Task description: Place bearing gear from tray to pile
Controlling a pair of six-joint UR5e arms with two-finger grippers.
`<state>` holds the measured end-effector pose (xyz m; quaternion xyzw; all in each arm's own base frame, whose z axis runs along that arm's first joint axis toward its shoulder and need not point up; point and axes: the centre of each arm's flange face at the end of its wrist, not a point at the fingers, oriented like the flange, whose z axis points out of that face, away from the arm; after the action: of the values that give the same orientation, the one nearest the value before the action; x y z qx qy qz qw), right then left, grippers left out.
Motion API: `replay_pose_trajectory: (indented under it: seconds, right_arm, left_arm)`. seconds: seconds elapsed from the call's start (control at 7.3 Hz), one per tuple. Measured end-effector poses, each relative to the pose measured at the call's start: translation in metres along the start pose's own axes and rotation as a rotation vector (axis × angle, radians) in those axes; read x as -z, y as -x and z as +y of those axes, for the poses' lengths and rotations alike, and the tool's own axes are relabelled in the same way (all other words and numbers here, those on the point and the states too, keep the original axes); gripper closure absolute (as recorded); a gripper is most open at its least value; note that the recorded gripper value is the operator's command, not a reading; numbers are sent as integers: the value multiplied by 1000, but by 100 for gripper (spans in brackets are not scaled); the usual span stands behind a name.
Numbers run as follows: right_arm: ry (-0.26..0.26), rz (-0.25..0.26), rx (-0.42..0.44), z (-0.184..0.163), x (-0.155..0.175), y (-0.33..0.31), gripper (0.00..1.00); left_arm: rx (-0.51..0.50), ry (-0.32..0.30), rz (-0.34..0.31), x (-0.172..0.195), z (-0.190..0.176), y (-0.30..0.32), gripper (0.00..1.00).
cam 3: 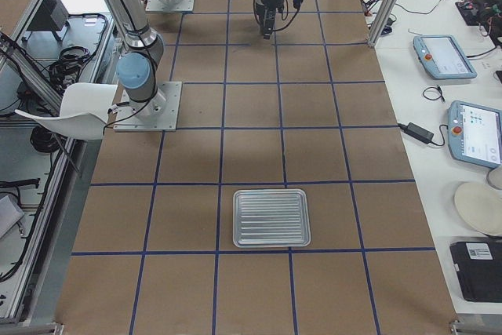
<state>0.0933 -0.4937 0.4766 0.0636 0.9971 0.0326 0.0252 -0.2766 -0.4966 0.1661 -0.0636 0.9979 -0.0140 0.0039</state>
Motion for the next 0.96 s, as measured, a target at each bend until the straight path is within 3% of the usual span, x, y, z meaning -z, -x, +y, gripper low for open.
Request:
replay_pose_trajectory:
  seconds: [0.27, 0.55, 0.96]
  right_arm:
    - [14, 17, -38, 9, -9, 22, 0]
    - [28, 26, -43, 18, -20, 27, 0]
    - [19, 61, -45, 22, -20, 24, 0]
  left_arm:
    - [48, 29, 10, 28, -27, 36, 100]
    - [38, 112, -4, 45, -64, 126, 100]
    - [-107, 146, -21, 48, -101, 293, 100]
